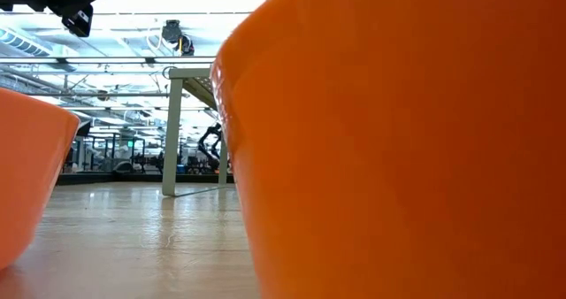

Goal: Pick & Place Mini bowls
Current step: Put the right orange bowl on the shelf

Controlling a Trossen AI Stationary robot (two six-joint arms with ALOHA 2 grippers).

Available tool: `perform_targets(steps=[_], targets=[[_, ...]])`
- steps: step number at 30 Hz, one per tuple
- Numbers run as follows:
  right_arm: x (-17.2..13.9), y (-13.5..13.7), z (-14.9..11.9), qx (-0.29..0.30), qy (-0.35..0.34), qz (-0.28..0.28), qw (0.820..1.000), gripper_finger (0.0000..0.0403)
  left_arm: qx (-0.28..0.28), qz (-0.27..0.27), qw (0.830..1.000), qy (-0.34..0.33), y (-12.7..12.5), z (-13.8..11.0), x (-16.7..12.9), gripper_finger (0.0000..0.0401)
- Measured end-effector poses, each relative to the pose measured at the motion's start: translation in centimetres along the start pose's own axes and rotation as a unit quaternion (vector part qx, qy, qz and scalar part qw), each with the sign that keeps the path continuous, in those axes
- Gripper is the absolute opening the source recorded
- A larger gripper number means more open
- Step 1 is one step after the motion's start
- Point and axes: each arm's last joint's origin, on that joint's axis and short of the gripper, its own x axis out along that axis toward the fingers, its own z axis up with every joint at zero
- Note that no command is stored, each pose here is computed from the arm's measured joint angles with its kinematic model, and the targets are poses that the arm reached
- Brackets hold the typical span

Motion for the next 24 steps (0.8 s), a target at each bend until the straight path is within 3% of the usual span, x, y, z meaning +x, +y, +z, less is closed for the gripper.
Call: perform_targets(steps=[3,7,11,17,24], targets=[[0.4,-0.7,-0.5,0.076,0.039,-0.019,0.996,0.0225,0.000,0.000,1.000,0.000,0.0,0.0,0.0,0.0088],[1.4,-0.9,-0.9,0.140,0.063,-0.004,0.988,0.0222,0.000,0.000,1.000,0.000,0.0,0.0,0.0,0.0088],[2.9,-1.5,-1.6,0.179,0.085,0.004,0.980,0.0221,0.000,0.000,1.000,0.000,0.0,0.0,0.0,0.0088],[4.8,-3.3,-2.8,0.241,0.126,-0.029,0.962,0.0221,0.000,0.000,1.000,0.000,0.0,0.0,0.0,0.0088],[5.7,-3.4,-2.6,0.248,0.117,0.002,0.962,0.0221,0.000,0.000,1.000,0.000,0.0,0.0,0.0,0.0088]])
